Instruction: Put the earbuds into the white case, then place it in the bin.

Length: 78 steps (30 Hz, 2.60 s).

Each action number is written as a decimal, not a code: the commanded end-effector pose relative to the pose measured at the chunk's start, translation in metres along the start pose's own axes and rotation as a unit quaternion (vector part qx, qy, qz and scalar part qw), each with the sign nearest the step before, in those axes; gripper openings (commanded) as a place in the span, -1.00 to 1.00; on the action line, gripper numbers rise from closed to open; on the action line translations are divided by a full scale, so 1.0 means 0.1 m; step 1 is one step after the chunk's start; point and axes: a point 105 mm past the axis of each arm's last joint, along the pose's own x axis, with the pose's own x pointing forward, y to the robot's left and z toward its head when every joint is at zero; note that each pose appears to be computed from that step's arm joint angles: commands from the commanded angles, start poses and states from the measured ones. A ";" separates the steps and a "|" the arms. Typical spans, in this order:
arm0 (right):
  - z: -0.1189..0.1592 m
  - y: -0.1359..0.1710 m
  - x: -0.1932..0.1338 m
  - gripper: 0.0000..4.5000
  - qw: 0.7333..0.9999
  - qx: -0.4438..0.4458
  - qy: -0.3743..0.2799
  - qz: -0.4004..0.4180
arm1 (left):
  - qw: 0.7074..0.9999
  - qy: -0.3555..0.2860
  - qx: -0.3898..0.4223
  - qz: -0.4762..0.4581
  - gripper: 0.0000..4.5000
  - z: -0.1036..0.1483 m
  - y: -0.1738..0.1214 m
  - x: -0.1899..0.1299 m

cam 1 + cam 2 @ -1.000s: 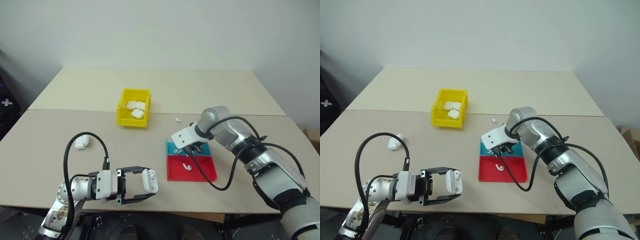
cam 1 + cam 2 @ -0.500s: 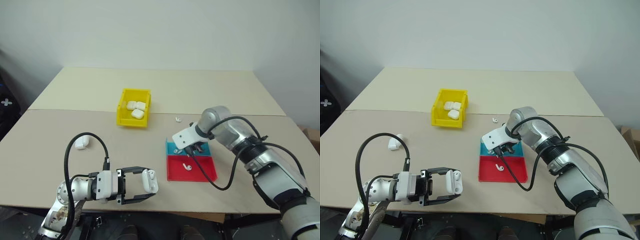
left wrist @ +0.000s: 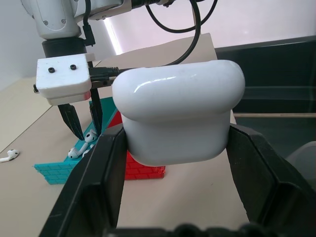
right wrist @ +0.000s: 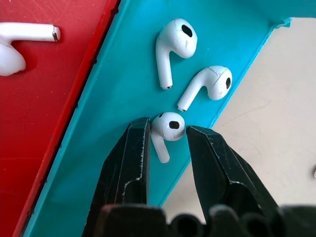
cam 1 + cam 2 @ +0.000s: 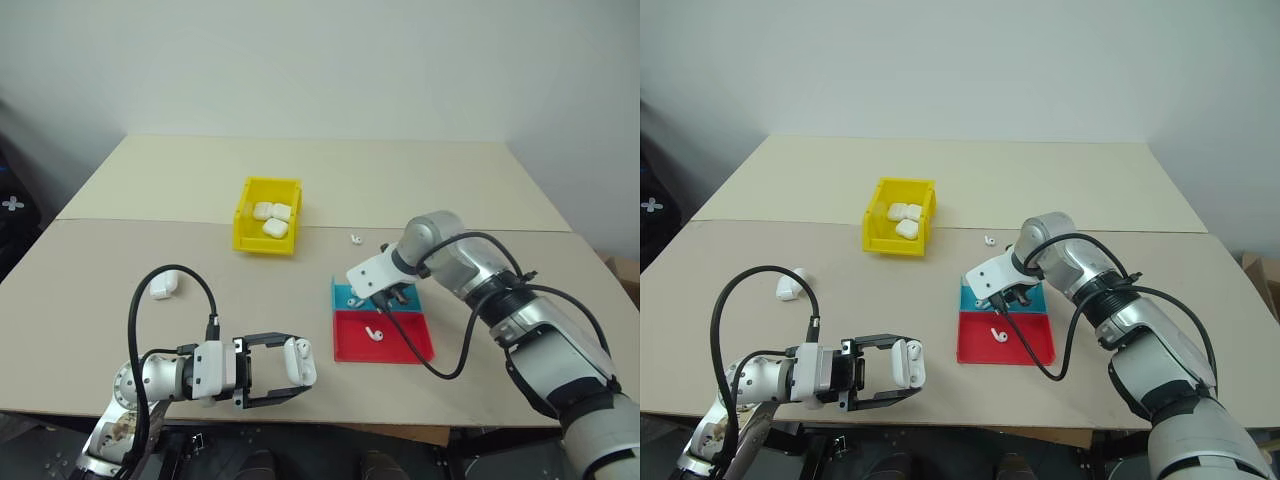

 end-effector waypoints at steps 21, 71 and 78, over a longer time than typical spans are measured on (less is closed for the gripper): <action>0.09 -0.27 -0.66 -0.69 0.981 0.109 -0.101 -0.122 | 0.998 -0.046 0.021 0.029 0.23 0.23 0.14 0.05; 1.10 0.74 -1.88 -0.69 0.622 0.390 -0.641 -0.226 | 0.978 -0.207 0.030 -0.010 0.23 0.94 0.76 0.66; 1.10 0.76 -1.85 -0.69 0.624 0.401 -0.631 -0.227 | 0.977 -0.208 0.033 -0.005 0.23 0.95 0.79 0.67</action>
